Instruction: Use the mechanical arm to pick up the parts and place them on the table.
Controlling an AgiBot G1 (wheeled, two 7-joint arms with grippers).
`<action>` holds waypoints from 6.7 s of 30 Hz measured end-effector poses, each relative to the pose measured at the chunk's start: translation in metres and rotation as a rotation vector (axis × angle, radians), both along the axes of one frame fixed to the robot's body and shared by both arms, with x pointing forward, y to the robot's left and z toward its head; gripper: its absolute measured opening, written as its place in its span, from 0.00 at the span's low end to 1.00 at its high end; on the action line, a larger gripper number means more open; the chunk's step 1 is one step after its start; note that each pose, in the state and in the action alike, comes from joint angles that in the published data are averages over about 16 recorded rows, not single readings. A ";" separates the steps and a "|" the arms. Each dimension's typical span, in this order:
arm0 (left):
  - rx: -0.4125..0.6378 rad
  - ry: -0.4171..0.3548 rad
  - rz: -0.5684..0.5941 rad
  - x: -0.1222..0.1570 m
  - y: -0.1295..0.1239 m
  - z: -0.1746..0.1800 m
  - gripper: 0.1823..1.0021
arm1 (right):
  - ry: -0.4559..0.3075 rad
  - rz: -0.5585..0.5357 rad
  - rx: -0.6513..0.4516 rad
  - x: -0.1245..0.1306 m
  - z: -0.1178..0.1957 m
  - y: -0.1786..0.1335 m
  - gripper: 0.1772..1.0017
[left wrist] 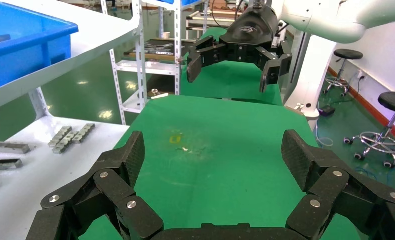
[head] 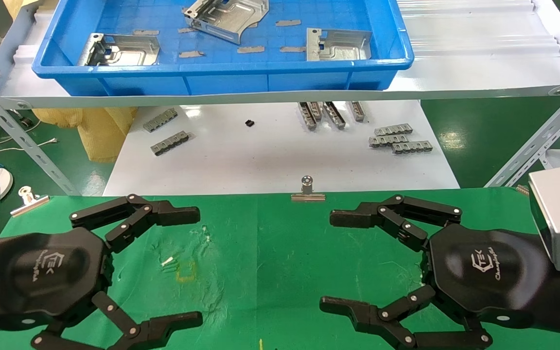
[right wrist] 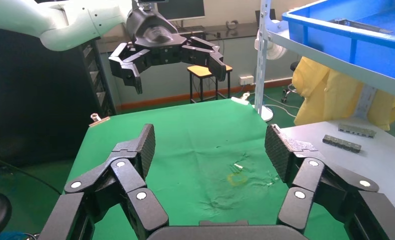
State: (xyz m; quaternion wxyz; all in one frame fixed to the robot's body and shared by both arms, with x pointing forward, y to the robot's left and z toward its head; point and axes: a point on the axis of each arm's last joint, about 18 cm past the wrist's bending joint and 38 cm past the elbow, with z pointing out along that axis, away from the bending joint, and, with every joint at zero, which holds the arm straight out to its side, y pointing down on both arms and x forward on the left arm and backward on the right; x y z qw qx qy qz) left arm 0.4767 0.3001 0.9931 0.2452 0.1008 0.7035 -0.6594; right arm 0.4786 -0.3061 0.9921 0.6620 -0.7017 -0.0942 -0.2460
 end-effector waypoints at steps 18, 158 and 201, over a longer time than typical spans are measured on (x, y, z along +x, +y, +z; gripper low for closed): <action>0.000 0.000 0.000 0.000 0.000 0.000 1.00 | 0.000 0.000 0.000 0.000 0.000 0.000 0.94; -0.295 -0.052 0.912 0.256 -0.077 0.223 0.25 | 0.000 0.000 0.000 0.000 0.000 0.000 0.65; 0.038 -0.406 0.265 0.127 -0.029 0.196 0.12 | 0.000 0.000 0.000 0.000 0.000 0.000 1.00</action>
